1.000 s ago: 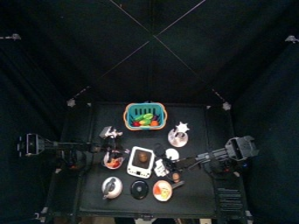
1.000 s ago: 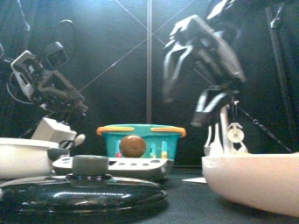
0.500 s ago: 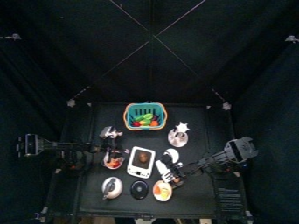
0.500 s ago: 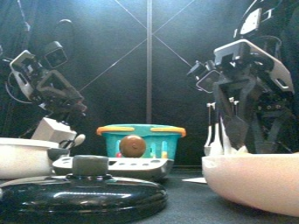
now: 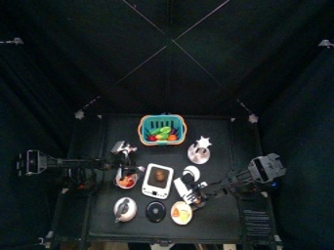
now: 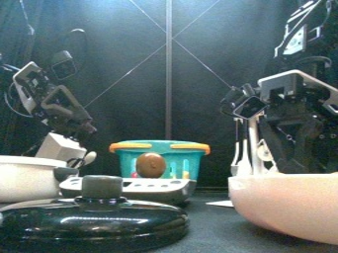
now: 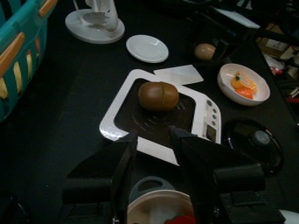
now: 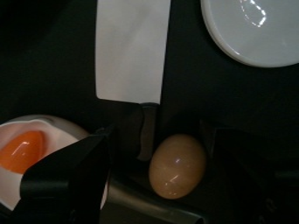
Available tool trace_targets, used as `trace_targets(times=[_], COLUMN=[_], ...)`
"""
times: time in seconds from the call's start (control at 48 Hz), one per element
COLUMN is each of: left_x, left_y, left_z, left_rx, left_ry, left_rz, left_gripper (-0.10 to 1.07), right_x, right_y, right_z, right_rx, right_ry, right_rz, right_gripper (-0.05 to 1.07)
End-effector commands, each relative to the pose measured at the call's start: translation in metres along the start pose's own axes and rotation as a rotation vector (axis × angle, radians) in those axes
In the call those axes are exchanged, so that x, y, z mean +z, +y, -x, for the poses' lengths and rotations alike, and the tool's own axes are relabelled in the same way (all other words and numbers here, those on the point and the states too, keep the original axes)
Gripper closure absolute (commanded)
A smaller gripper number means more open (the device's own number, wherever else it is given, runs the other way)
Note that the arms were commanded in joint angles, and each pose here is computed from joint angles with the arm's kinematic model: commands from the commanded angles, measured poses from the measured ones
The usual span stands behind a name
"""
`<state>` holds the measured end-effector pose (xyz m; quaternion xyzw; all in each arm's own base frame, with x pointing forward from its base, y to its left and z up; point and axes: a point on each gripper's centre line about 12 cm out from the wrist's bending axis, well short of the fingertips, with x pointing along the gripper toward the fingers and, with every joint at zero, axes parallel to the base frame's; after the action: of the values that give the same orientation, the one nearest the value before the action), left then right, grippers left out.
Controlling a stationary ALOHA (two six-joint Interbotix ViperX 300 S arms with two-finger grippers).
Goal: Grab cleaver handle
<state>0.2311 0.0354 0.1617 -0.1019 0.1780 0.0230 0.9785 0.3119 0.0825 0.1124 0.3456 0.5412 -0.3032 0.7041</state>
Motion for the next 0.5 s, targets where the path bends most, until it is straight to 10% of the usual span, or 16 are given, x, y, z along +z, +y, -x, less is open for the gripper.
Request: trace_targets(times=[0.0, 0.479], left_x=[0.0121, 0.0176], left_y=[-0.0015, -0.0033], left_z=[-0.0009, 0.0044], left_rx=[-0.006, -0.008], left_ry=[-0.038, -0.068], left_rz=[-0.009, -0.017], left_gripper=[0.21, 0.21], right_x=[0.0019, 0.0034], right_y=[0.0027, -0.0001], right_z=[0.0011, -0.0065], right_rx=[0.006, -0.02], right_ry=[-0.005, -0.013], right_rz=[0.006, 0.024], right_gripper=[0.01, 0.01])
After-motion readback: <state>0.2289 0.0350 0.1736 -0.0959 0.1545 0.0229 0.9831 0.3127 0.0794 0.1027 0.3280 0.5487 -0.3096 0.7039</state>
